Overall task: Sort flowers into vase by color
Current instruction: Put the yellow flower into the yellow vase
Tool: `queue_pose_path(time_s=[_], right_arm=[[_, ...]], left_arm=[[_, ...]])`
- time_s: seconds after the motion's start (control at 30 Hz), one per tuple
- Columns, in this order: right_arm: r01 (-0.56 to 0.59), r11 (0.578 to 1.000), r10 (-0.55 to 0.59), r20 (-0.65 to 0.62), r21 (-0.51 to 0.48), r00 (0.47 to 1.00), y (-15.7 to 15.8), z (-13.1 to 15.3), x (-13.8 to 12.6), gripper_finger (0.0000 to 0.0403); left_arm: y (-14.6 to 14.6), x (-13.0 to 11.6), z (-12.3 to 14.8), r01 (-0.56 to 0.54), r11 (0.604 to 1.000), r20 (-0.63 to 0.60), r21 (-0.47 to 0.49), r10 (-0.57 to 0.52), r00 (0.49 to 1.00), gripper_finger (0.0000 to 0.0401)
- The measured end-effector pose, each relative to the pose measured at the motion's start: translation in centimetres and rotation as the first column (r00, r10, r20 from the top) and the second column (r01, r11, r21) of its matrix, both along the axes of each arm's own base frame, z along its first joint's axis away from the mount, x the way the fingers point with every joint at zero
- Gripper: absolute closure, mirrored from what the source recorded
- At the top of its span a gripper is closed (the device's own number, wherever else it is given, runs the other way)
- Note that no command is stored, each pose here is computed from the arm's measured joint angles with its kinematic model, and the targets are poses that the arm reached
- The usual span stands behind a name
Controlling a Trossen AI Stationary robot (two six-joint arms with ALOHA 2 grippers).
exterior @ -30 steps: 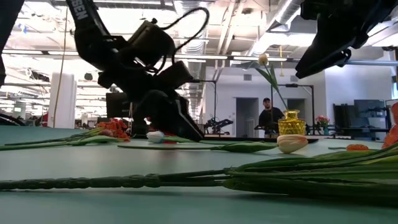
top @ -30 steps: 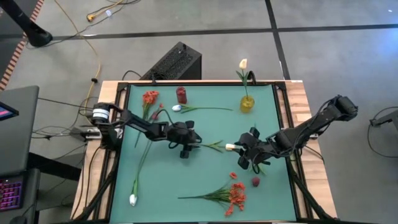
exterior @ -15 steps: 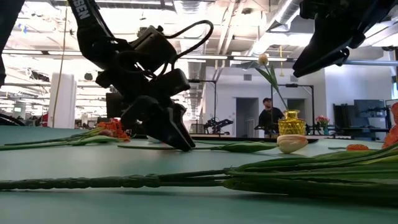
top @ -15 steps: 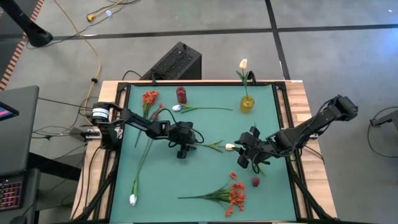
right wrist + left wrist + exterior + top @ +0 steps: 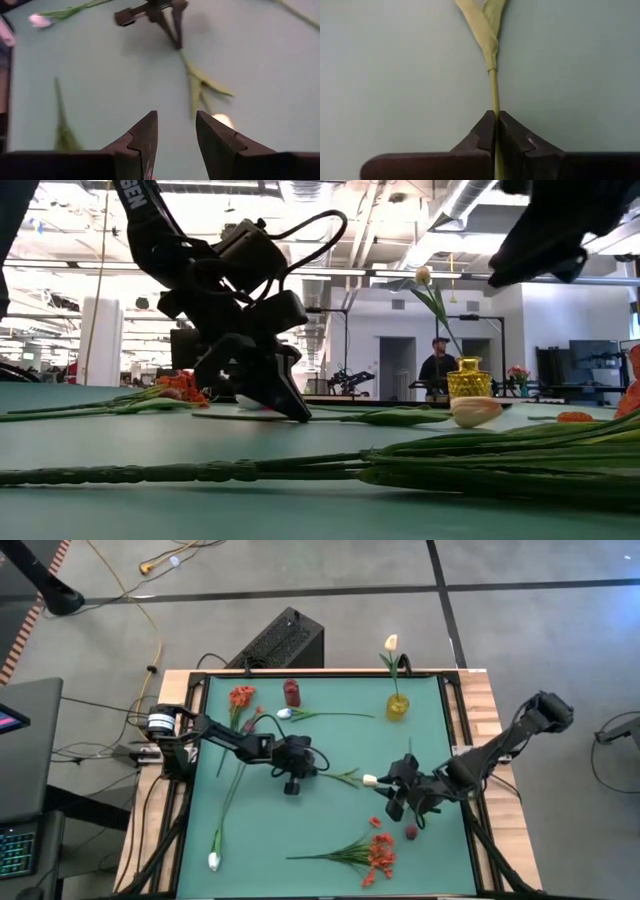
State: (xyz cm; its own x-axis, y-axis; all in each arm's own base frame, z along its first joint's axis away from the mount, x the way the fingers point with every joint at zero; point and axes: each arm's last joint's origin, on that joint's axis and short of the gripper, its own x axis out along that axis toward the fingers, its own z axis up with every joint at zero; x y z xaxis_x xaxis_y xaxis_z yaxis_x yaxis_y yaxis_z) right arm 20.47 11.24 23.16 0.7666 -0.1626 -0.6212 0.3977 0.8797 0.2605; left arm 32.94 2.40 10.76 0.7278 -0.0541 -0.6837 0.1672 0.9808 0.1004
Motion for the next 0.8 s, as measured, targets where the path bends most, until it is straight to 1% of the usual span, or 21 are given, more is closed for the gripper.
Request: queue_pose_path(time_s=[0.1, 0.2, 0.33, 0.4, 0.5, 0.57, 0.67, 0.73, 0.8], right_arm=[[-0.032, 0.999, 0.032, 0.055, 0.003, 0.998, 1.3, 0.1, 0.0, 0.0243], [-0.102, 0.995, 0.103, 0.092, -0.016, 0.990, 3.0, -0.3, 0.2, 0.0243], [-0.176, 0.983, 0.180, 0.085, -0.053, 0.980, 5.0, -1.7, 0.7, 0.0243], [-0.191, 0.980, 0.195, 0.065, -0.064, 0.979, 5.6, -2.5, 0.8, 0.0243], [-0.194, 0.979, 0.198, 0.053, -0.070, 0.979, 6.1, -3.5, 1.3, 0.0243], [-0.194, 0.978, 0.197, 0.047, -0.072, 0.979, 6.3, -4.0, 1.6, 0.0243], [-0.182, 0.980, 0.186, 0.048, -0.074, 0.981, 6.2, -4.2, 1.8, 0.0243], [-0.160, 0.984, 0.164, 0.059, -0.081, 0.985, 5.9, -4.1, 2.0, 0.0243], [-0.130, 0.985, 0.138, 0.063, -0.113, 0.988, 5.5, -3.9, 2.0, 0.0243]], left_arm=[[0.1, 0.3, 0.3, -0.013, 1.000, 0.031, 0.015, 0.013, 0.999, 0.0401], [0.4, 0.7, 1.0, -0.012, 1.000, 0.105, 0.016, 0.010, 0.994, 0.0401], [1.3, 1.0, 1.8, 0.045, 0.996, 0.218, -0.072, -0.029, 0.976, 0.0401], [2.0, 0.9, 2.1, 0.054, 0.991, 0.287, -0.125, -0.016, 0.958, 0.0401], [3.1, 0.8, 2.8, 0.041, 0.976, 0.378, -0.215, 0.044, 0.925, 0.0401], [3.6, 0.9, 3.3, 0.027, 0.968, 0.420, -0.251, 0.083, 0.904, 0.0401], [3.9, 1.0, 4.1, 0.016, 0.960, 0.481, -0.280, 0.126, 0.867, 0.0401], [3.9, 1.2, 4.9, 0.034, 0.958, 0.547, -0.284, 0.133, 0.827, 0.0401], [3.9, 1.2, 5.6, 0.058, 0.954, 0.604, -0.294, 0.138, 0.785, 0.0401]])
